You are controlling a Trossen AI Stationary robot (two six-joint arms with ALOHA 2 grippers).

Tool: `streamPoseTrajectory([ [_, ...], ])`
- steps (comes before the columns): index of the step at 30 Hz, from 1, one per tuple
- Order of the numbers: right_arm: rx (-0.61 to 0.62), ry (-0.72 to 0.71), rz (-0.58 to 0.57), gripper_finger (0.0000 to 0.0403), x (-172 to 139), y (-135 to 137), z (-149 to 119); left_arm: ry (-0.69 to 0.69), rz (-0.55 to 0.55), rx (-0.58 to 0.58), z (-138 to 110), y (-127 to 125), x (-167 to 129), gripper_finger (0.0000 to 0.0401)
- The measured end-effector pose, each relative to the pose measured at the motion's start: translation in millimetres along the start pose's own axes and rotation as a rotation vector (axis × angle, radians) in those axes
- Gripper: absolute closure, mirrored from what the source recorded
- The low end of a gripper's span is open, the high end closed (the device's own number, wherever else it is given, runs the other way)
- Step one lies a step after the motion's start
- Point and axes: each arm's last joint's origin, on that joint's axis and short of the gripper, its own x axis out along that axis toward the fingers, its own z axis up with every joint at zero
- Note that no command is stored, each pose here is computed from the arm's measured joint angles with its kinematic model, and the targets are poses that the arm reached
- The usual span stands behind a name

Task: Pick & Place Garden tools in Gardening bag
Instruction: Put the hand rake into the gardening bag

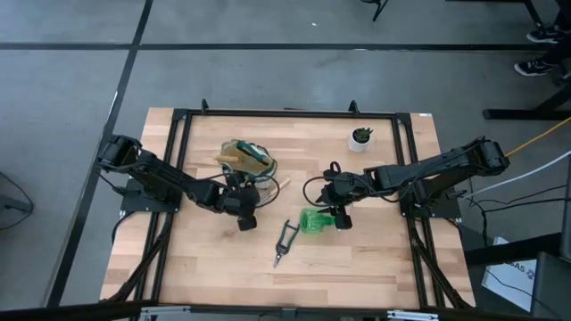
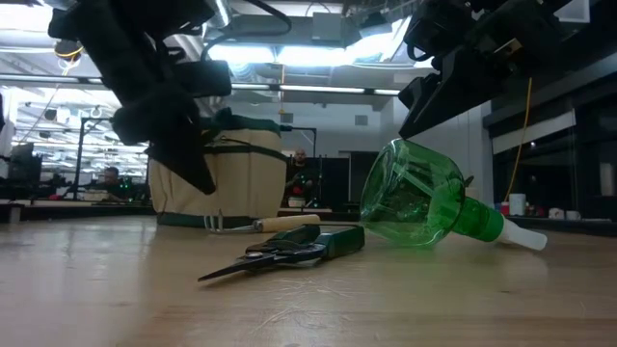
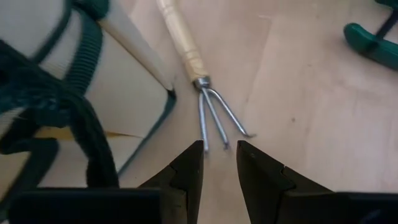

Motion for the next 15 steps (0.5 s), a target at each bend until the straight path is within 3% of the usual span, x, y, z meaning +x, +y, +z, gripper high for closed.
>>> streamPoseTrajectory([
  [7, 0.000, 0.000, 0.000, 0.0245, 0, 0, 0, -0.022, 0.056, -0.014, 3, 5, 2, 0.0311],
  [12, 0.000, 0.000, 0.000, 0.0245, 0, 0, 0, -0.038, -0.085, 0.007, 5, -6, -1, 0.0312],
  [15, 0.000, 0.000, 0.000, 0.0245, 0, 0, 0, -0.116, -0.102, 0.085, 5, -19, -12, 0.0318],
])
